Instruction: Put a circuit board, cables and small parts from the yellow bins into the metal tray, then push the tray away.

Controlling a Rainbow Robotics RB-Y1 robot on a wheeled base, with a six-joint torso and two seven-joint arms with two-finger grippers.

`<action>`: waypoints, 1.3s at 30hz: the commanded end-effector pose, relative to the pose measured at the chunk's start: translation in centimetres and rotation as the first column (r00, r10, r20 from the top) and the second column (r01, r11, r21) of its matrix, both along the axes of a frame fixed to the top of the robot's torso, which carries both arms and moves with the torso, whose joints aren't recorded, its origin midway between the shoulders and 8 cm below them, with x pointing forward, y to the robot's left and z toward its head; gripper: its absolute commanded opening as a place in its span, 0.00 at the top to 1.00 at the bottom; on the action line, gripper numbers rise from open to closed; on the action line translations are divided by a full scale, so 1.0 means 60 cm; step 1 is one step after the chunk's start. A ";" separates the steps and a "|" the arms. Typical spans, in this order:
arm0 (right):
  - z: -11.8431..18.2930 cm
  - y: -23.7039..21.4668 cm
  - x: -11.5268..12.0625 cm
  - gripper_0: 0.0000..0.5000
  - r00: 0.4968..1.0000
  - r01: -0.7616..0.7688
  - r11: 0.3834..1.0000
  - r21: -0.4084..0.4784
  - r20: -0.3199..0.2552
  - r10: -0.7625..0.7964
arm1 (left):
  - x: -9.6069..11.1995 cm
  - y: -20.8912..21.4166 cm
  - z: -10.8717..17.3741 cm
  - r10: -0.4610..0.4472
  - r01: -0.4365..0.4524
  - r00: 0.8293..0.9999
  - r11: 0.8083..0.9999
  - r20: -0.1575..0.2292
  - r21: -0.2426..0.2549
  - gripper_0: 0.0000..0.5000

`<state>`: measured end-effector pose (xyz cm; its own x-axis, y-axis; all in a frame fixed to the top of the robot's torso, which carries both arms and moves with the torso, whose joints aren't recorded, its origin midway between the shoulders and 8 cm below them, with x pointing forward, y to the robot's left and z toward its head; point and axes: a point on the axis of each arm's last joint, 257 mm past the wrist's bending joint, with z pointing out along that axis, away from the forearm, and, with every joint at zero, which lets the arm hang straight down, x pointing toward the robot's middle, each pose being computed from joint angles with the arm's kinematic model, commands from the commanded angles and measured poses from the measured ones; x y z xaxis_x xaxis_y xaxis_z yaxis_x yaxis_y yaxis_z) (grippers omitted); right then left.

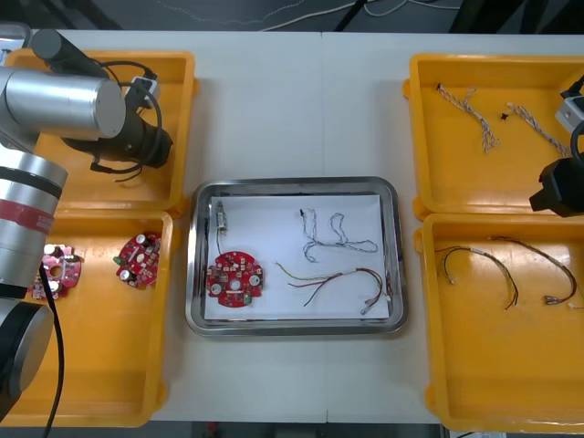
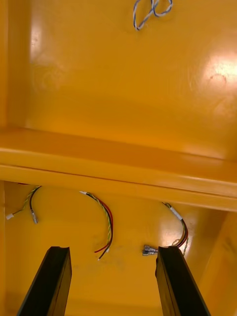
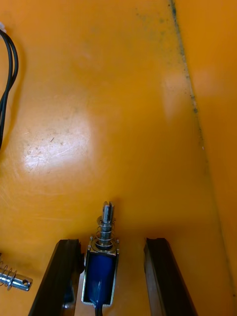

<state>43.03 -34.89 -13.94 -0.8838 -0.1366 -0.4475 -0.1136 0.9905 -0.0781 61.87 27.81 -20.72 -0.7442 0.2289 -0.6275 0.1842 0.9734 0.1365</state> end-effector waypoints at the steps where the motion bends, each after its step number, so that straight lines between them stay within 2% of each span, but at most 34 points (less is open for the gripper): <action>1: 0.014 -0.038 -0.011 0.00 0.993 0.120 0.993 -0.001 0.022 -0.120 | -0.002 -0.025 -0.016 -0.093 0.093 0.996 0.994 -0.004 0.056 0.43; 2: 0.011 -0.040 -0.014 0.00 0.990 0.139 0.990 0.006 0.019 -0.139 | -0.002 -0.025 -0.015 -0.094 0.094 0.996 0.994 -0.003 0.056 0.56; 3: 0.009 -0.040 -0.015 0.00 0.989 0.147 0.989 0.011 0.015 -0.147 | -0.002 -0.025 -0.016 -0.093 0.093 0.996 0.994 -0.004 0.056 0.64; 5: 0.003 -0.043 -0.020 0.00 0.985 0.174 0.984 0.025 0.007 -0.174 | -0.002 -0.025 -0.017 -0.092 0.093 0.996 0.994 -0.006 0.054 0.92; 7: -0.001 -0.043 -0.025 0.00 0.981 0.191 0.981 0.033 0.003 -0.191 | -0.002 -0.025 -0.017 -0.091 0.091 0.996 0.994 -0.005 0.053 1.00; 11: -0.009 -0.049 -0.038 0.00 0.978 0.211 0.977 0.033 0.001 -0.211 | -0.003 -0.025 -0.016 -0.091 0.091 0.996 0.995 -0.007 0.051 1.00; 18: -0.011 -0.051 -0.057 0.00 0.979 0.206 0.978 0.036 0.007 -0.206 | -0.012 -0.025 0.001 -0.085 0.086 0.996 0.996 -0.031 0.028 1.00; 36: -0.014 -0.043 -0.063 0.00 0.982 0.189 0.981 0.045 -0.008 -0.189 | -0.089 -0.012 0.095 -0.049 0.050 0.991 0.999 -0.127 0.001 1.00; 39: -0.014 -0.043 -0.063 0.00 0.982 0.189 0.981 0.045 -0.008 -0.189 | -0.105 -0.017 0.107 -0.028 0.026 0.990 0.999 -0.141 -0.020 1.00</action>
<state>39.53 -35.98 -16.33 -0.9074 0.0305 -0.4192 0.0371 0.9993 -0.0076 55.29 26.36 -18.38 -0.8437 0.2626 -0.4682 0.2519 0.9639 0.0867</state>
